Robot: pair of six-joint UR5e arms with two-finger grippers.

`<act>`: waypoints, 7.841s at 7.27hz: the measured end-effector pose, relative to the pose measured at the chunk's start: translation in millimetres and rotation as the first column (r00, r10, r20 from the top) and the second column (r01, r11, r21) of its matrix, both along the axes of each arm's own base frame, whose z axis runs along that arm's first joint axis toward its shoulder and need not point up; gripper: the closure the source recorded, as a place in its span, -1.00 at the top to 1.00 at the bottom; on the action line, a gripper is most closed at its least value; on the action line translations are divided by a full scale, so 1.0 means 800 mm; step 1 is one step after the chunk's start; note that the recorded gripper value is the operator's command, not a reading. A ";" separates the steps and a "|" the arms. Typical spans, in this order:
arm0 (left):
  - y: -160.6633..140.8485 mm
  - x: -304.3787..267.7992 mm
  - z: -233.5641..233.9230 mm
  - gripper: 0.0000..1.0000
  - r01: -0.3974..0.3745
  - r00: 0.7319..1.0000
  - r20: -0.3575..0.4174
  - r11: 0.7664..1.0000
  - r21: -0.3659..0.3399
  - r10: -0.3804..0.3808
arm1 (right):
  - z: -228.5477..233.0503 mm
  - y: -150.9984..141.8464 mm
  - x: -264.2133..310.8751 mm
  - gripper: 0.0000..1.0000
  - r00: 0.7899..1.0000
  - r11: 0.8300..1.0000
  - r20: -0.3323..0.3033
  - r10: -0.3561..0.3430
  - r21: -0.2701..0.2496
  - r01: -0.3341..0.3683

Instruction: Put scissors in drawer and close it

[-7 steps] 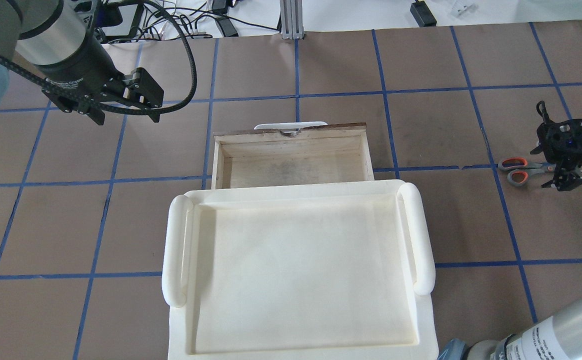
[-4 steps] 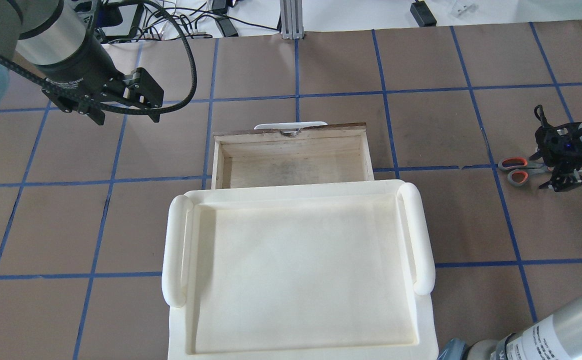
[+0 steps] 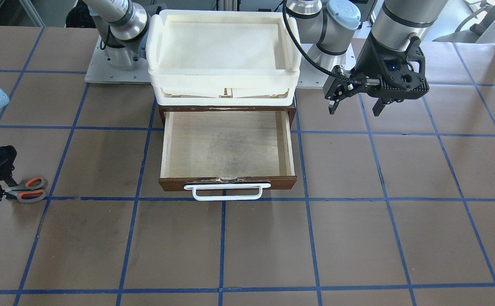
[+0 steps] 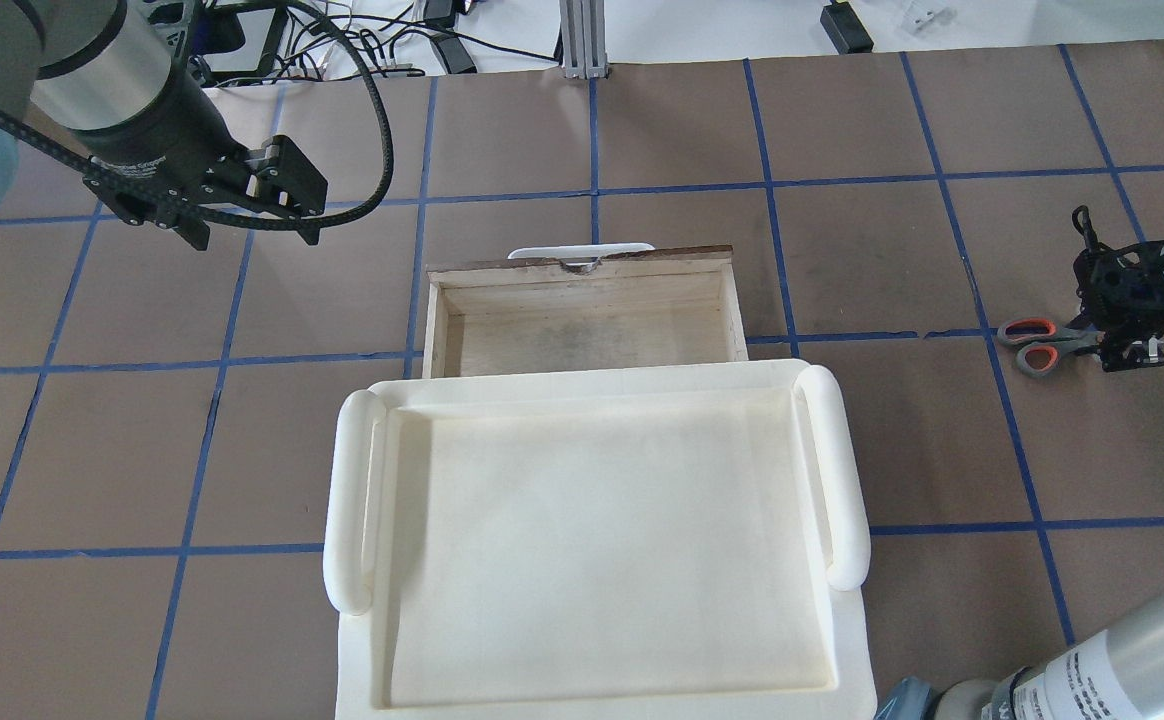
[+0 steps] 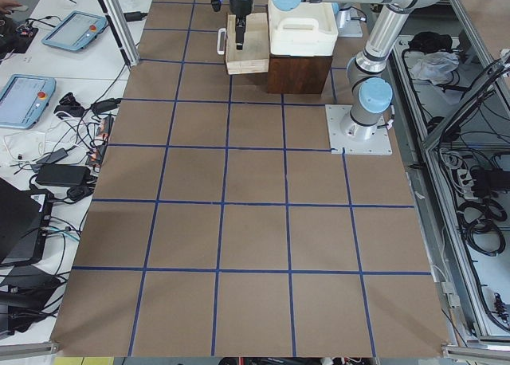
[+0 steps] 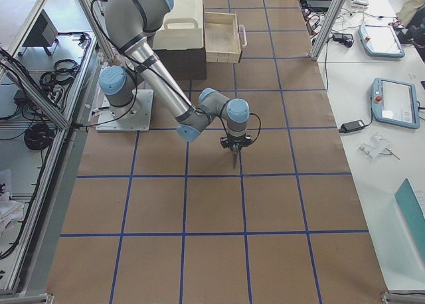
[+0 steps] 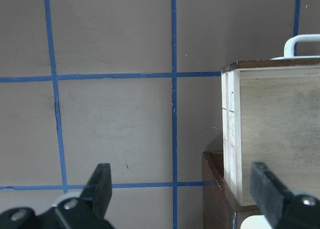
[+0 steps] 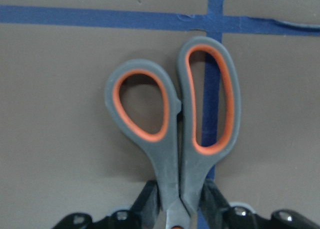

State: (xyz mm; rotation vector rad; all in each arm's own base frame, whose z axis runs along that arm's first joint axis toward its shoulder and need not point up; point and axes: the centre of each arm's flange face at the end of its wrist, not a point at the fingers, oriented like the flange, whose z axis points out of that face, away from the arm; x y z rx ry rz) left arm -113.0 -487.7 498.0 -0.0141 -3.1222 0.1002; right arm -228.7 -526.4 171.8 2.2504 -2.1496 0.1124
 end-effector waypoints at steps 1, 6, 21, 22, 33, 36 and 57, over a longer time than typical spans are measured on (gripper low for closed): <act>0.000 0.000 0.000 1.00 0.002 1.000 0.000 1.000 0.000 -0.002 | 0.001 0.000 -0.001 -1.00 1.000 1.000 -0.005 0.003 0.001 -0.003; 0.000 0.000 0.000 1.00 -0.002 1.000 0.001 1.000 0.001 0.002 | 0.115 -0.023 -0.016 -1.00 0.998 0.999 -0.065 -0.002 -0.052 -0.001; 0.000 0.001 0.000 1.00 -0.001 1.000 0.000 1.000 0.000 0.001 | 0.330 0.051 0.662 -1.00 0.997 1.000 -0.076 0.024 0.006 -0.024; 0.000 0.001 0.000 1.00 -0.002 1.000 -0.002 1.000 -0.001 0.002 | 0.307 0.053 0.694 -1.00 0.997 1.000 -0.074 0.022 0.014 -0.021; -0.002 0.000 -0.004 1.00 -0.003 1.000 -0.003 1.000 0.006 0.003 | 0.194 0.051 0.793 0.97 0.999 0.997 -0.037 0.004 0.073 -0.001; -0.002 0.000 -0.004 1.00 -0.003 1.000 -0.001 1.000 0.007 0.003 | 0.214 0.049 0.789 0.98 1.000 0.999 -0.029 -0.006 0.045 0.008; -0.146 -0.117 -0.126 1.00 -0.042 0.999 -0.017 0.997 -0.061 0.041 | 0.468 0.064 0.469 1.00 -0.077 -0.072 0.079 -0.994 0.071 0.995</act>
